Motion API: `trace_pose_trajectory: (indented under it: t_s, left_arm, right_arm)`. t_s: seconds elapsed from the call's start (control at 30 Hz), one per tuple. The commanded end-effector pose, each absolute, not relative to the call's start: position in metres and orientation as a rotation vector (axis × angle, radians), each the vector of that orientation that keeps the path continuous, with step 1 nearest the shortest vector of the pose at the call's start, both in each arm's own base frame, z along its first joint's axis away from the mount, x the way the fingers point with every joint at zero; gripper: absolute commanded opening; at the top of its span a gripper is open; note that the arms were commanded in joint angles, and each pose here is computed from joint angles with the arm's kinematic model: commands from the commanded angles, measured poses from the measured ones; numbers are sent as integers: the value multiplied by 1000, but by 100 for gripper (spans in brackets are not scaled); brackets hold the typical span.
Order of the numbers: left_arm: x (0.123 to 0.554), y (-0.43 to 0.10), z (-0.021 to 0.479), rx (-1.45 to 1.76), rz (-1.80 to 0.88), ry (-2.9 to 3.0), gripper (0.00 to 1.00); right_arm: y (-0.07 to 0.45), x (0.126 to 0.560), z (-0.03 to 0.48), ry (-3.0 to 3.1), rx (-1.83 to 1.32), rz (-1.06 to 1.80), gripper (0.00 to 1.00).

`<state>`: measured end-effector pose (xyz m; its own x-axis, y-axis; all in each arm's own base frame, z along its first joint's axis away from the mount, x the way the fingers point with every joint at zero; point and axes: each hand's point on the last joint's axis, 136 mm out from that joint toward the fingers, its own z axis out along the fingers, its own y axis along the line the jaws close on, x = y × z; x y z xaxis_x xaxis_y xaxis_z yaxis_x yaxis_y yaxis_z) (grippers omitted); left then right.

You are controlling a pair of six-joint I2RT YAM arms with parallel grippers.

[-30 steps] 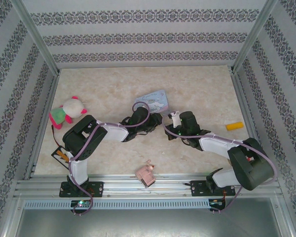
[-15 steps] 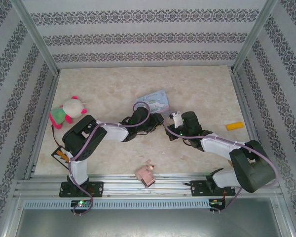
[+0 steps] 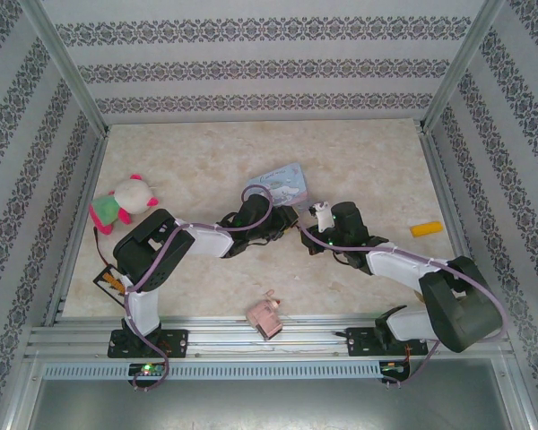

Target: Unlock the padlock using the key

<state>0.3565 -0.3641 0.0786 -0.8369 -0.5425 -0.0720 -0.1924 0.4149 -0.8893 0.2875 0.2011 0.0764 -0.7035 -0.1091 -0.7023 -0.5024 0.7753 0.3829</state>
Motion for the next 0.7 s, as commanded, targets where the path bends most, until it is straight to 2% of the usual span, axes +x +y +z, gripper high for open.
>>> trace_pose_trajectory:
  t_s: [0.0,0.27,0.37,0.43,0.53,0.67]
  left_arm:
    - [337,-358,52,-657,-1331,2425,5]
    - [338,-360,49,-665,-1333,2431,5]
    - [337,-359,47,-676,-1332,2435,5]
    - [337,-359,47,-681,-1332,2439,5]
    - [338,-360,49,-676,-1335,2435,16]
    - [340,-359,49,-675,-1337,2425,20]
  right_arm:
    - [209,314,136,2071,-426,792,10]
    - [212,311,130,2083,-416,825,10]
    - [213,313,133,2077,-413,829,0]
    - [213,314,135,2077,-417,818,0]
    - [213,318,132,2101,-412,801,0]
    - [214,320,119,2133,-386,798,0]
